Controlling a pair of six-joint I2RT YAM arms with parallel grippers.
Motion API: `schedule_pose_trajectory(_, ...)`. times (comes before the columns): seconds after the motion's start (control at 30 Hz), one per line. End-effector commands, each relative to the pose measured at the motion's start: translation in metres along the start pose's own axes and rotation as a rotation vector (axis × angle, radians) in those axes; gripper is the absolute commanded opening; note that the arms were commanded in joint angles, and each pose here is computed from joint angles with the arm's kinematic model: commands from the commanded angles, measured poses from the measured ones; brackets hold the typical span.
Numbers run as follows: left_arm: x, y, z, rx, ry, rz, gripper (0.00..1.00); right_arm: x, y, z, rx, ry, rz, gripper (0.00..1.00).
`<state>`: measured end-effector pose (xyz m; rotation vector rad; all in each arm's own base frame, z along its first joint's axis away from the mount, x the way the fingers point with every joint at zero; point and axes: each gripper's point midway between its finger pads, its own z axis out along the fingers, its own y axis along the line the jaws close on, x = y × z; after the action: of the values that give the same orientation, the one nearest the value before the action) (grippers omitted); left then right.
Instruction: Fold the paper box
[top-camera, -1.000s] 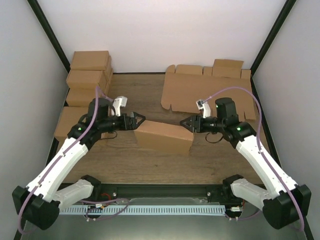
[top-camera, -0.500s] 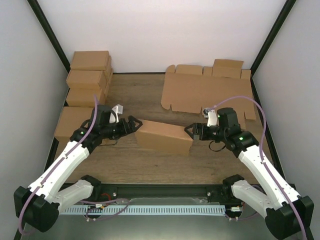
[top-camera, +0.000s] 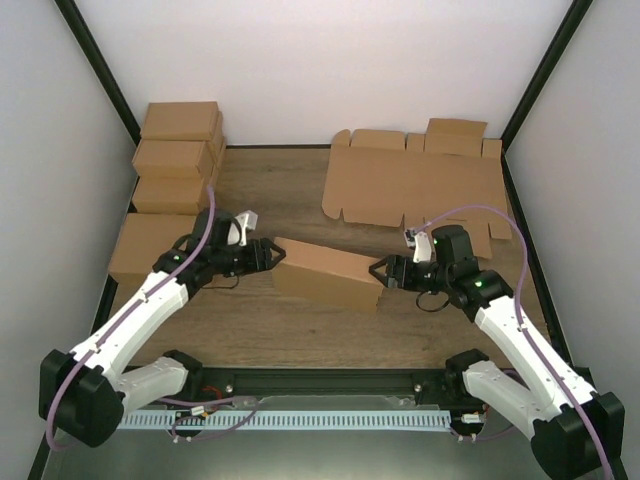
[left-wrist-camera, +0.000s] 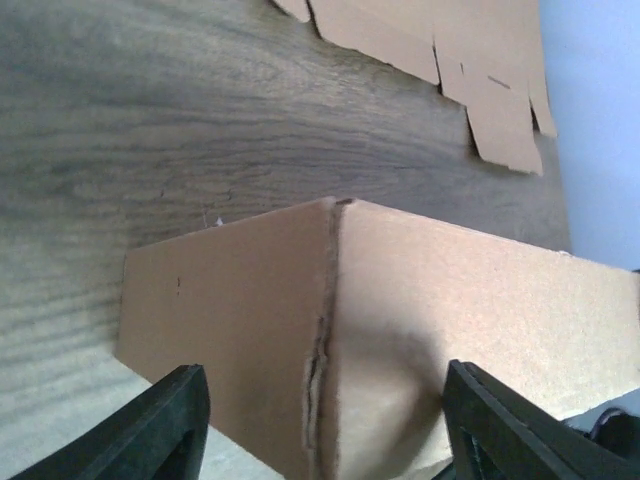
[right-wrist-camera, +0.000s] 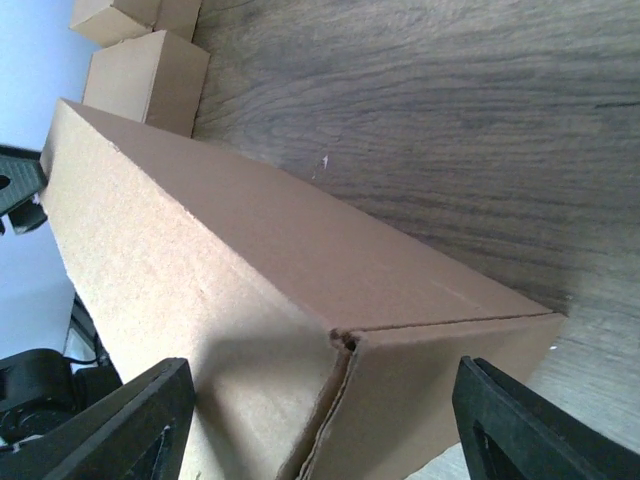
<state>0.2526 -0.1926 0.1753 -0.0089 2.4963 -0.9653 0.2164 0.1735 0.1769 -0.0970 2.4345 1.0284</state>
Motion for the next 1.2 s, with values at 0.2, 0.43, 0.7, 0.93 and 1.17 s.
schedule_pose_trajectory(0.2, -0.004, -0.042, 0.000, 0.204, 0.056, 0.175, 0.55, -0.007, 0.023, -0.004, -0.095, 0.007, -0.006, 0.60)
schedule_pose_trajectory(0.43, -0.026, -0.063, -0.013, 0.266, -0.077, 0.308, 0.44, -0.057, 0.063, -0.015, -0.177, -0.092, -0.114, 0.57)
schedule_pose_trajectory(0.7, -0.036, -0.028, -0.049, 0.106, -0.417, 0.280, 0.77, -0.054, 0.077, -0.018, -0.230, -0.366, -0.428, 0.61)
schedule_pose_trajectory(0.93, 0.011, 0.040, -0.053, -0.014, -0.400, -0.177, 1.00, 0.016, -0.008, 0.018, -0.082, -0.289, -0.230, 0.88)
schedule_pose_trajectory(1.17, 0.048, 0.031, -0.038, 0.189, -0.261, -0.495, 1.00, 0.018, -0.018, 0.003, -0.044, -0.317, -0.040, 1.00)
